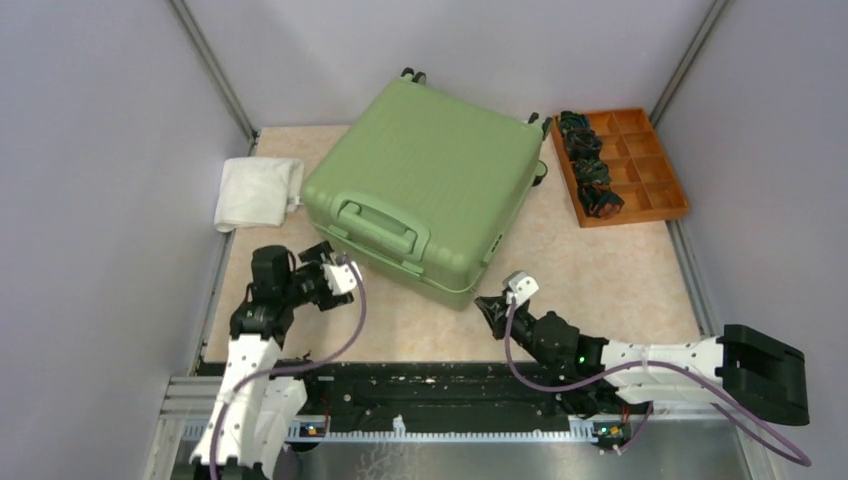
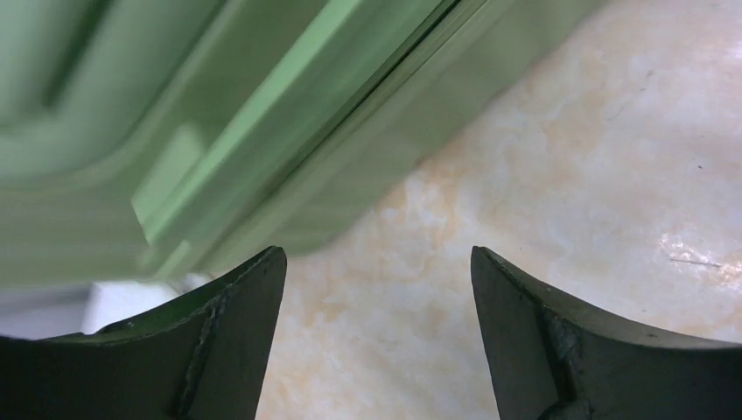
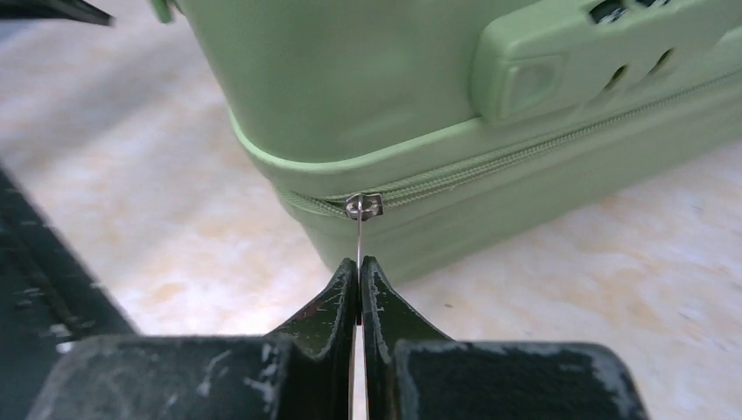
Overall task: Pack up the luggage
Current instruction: Zip the luggage at the center of the board.
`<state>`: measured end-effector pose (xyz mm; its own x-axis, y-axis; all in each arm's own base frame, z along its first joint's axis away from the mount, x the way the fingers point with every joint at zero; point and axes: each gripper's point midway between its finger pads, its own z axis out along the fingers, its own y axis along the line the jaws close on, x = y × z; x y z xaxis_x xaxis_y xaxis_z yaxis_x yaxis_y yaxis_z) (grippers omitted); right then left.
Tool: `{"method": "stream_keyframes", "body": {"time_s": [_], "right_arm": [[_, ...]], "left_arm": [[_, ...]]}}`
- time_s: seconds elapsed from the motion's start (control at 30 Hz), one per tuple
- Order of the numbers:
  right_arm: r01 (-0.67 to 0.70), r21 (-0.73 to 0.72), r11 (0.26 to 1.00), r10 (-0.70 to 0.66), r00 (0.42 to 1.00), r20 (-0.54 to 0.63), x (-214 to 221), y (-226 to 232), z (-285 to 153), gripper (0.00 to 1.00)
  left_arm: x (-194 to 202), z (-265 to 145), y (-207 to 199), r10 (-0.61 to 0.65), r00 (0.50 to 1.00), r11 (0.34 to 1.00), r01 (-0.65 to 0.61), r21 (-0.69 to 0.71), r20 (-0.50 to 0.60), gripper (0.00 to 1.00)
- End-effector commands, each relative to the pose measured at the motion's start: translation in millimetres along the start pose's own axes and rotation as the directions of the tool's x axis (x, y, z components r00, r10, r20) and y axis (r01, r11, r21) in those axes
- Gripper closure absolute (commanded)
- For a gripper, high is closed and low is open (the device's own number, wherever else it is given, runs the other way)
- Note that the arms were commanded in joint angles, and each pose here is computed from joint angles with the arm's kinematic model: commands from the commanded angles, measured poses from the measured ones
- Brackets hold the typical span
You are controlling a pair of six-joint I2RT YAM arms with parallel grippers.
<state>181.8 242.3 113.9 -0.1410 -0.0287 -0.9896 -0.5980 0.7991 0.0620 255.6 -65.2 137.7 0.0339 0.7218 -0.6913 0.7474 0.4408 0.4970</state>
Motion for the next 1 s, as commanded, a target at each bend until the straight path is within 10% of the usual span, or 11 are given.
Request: {"method": "stream_keyframes", "body": {"time_s": [0.0,0.23,0.47,0.97], "right_arm": [[-0.178,-0.281,0.943,0.252,0.933,0.255,-87,45,-11,1.0],[-0.195,-0.24,0.951,0.254,0.935,0.248,-82,33,-8,1.0],[-0.203,-0.218,0.954,0.253,0.94,0.23,-74,29,-7,1.0],[-0.171,-0.185,0.968,0.2,0.968,0.151,-48,28,0,1.0]], "left_arm": [[-61,-25,-25,0.357,0.882,0.932,-0.358,-0.056,0.308,0.14],[-104,-37,-28,0.732,0.555,0.676,-0.66,-0.327,0.394,0.12],[-108,-23,-29,0.837,0.389,0.533,-0.739,-0.411,0.385,0.13],[-124,2,6,0.886,0.345,0.458,-0.757,-0.466,0.31,0.43]]}}
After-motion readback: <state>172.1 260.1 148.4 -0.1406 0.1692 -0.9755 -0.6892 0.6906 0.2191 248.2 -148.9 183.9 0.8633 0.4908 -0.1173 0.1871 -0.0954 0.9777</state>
